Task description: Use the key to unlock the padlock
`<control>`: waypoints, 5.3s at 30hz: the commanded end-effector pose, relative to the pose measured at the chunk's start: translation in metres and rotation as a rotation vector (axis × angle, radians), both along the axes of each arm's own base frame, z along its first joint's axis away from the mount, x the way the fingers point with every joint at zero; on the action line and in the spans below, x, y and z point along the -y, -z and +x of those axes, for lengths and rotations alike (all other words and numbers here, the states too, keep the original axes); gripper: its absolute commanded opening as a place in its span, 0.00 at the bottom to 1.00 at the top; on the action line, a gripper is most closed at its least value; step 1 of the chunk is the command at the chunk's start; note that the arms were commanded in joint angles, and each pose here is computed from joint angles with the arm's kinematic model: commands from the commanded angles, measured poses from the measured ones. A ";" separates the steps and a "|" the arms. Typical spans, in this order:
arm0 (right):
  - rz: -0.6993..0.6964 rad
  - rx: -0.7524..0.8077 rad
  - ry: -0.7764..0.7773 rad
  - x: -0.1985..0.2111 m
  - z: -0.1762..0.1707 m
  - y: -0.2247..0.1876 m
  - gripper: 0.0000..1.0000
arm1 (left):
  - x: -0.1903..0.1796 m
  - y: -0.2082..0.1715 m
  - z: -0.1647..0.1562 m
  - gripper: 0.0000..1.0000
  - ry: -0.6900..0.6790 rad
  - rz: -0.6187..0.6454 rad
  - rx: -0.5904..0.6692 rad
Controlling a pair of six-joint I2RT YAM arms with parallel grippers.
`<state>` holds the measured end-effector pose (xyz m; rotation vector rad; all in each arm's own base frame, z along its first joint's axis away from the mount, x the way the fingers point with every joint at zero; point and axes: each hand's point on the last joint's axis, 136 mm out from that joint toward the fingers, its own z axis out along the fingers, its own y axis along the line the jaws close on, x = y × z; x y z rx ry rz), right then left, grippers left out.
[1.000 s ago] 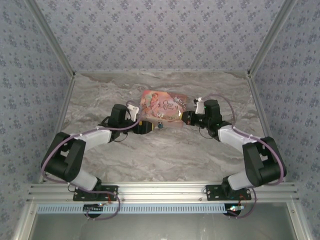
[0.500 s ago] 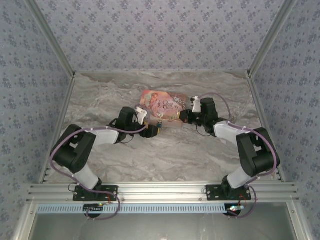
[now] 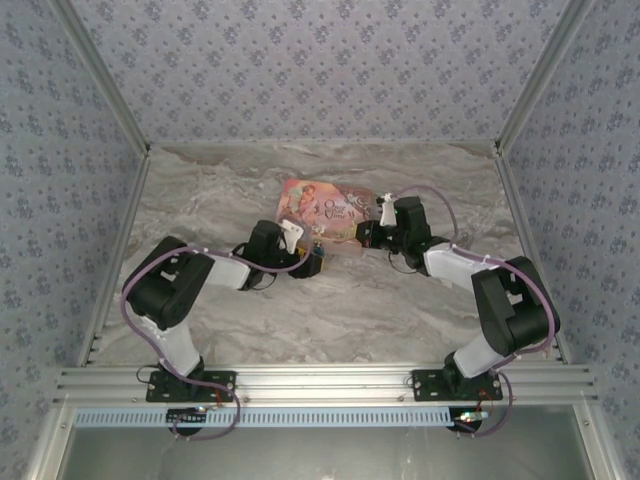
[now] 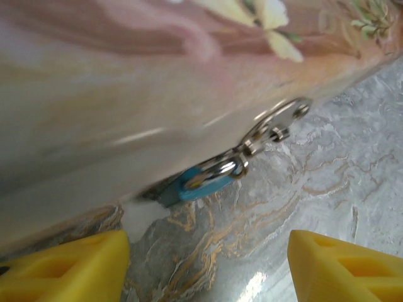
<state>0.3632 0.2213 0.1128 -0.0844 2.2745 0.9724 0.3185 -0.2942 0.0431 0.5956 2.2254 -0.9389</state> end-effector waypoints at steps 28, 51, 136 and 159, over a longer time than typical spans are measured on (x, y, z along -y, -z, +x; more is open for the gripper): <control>-0.053 -0.104 -0.021 -0.003 -0.022 0.033 0.00 | 0.018 -0.008 0.029 0.31 -0.136 0.019 0.045; -0.048 -0.060 -0.033 -0.008 -0.020 0.018 0.00 | 0.014 -0.008 0.036 0.36 -0.196 0.029 0.017; -0.280 0.248 -0.376 -0.046 -0.052 0.045 0.00 | 0.045 -0.065 0.002 0.15 -0.280 -0.229 -0.510; -0.245 0.260 -0.365 -0.051 -0.039 0.042 0.00 | 0.047 -0.070 -0.002 0.15 -0.272 -0.231 -0.508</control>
